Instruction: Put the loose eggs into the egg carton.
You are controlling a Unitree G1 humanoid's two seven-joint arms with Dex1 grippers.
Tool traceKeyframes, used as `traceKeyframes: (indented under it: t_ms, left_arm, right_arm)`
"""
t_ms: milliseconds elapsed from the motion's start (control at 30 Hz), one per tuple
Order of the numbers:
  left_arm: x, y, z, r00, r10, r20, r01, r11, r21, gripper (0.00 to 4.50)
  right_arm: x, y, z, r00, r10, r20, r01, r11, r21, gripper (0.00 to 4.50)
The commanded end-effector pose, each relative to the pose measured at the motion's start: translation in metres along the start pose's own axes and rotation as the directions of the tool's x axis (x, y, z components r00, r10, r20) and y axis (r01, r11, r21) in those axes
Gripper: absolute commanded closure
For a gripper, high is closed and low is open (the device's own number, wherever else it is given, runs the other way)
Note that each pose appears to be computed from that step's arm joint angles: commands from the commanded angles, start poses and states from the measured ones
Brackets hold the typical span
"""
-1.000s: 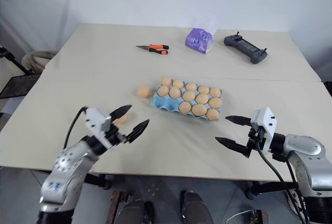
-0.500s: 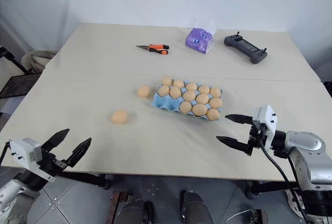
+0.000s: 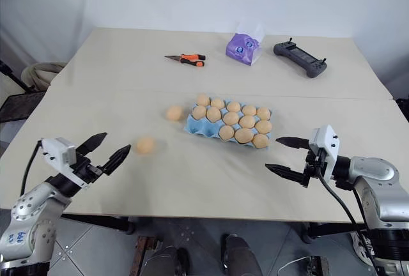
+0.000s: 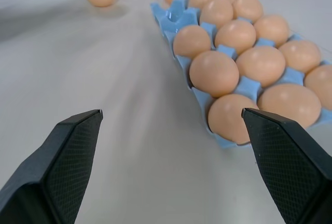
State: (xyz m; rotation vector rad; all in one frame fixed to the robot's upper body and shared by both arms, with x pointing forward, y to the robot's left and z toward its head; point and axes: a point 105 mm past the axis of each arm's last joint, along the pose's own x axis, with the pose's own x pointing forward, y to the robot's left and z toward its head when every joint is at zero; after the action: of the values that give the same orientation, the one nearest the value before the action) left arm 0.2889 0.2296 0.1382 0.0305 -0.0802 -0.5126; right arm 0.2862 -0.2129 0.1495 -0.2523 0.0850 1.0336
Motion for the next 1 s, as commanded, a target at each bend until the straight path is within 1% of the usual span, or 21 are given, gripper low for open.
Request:
traceKeyframes:
  t_ms: [33, 200, 367, 500, 600, 700, 833, 933, 1000]
  left_arm:
    - [0.008, 0.001, -0.007, 0.999, -0.026, -0.037, 0.026, 1.000, -0.002, 0.02]
    - [0.020, 0.002, -0.028, 0.992, -0.052, -0.116, 0.048, 0.998, -0.034, 0.02]
    - [0.030, -0.001, -0.037, 0.985, -0.086, -0.152, 0.079, 0.996, -0.049, 0.02]
    - [0.035, 0.000, -0.040, 0.983, -0.098, -0.153, 0.091, 0.994, -0.056, 0.93]
    - [0.036, -0.002, -0.040, 0.983, -0.110, -0.147, 0.104, 0.993, -0.052, 1.91]
    - [0.037, -0.001, -0.038, 0.986, -0.105, -0.133, 0.100, 0.994, -0.040, 2.79]
    - [0.040, -0.007, -0.029, 0.984, -0.143, -0.102, 0.142, 0.990, -0.017, 2.79]
    - [0.046, -0.027, -0.011, 0.970, -0.234, -0.059, 0.233, 0.972, -0.024, 2.79]
    - [0.053, -0.047, 0.000, 0.951, -0.309, -0.034, 0.308, 0.951, -0.036, 2.79]
  right_arm:
    - [-0.002, 0.000, 0.007, 1.000, -0.004, 0.004, 0.004, 1.000, -0.028, 0.00]
    - [-0.002, 0.000, 0.007, 1.000, -0.004, 0.001, 0.004, 1.000, -0.028, 0.00]
    - [-0.002, 0.000, 0.007, 1.000, -0.003, -0.001, 0.003, 1.000, -0.028, 0.00]
    - [-0.001, 0.000, 0.006, 1.000, -0.005, -0.002, 0.005, 1.000, -0.027, 0.00]
    - [-0.001, 0.001, 0.006, 1.000, -0.008, -0.003, 0.008, 1.000, -0.024, 0.00]
    - [-0.001, 0.001, 0.005, 1.000, -0.011, -0.004, 0.011, 1.000, -0.022, 0.00]
    - [-0.002, 0.002, 0.004, 1.000, -0.015, -0.005, 0.015, 1.000, -0.020, 0.00]
    - [-0.002, 0.002, 0.003, 1.000, -0.018, -0.005, 0.018, 1.000, -0.018, 0.00]
    - [-0.001, 0.003, 0.003, 1.000, -0.022, -0.002, 0.022, 1.000, -0.017, 0.00]
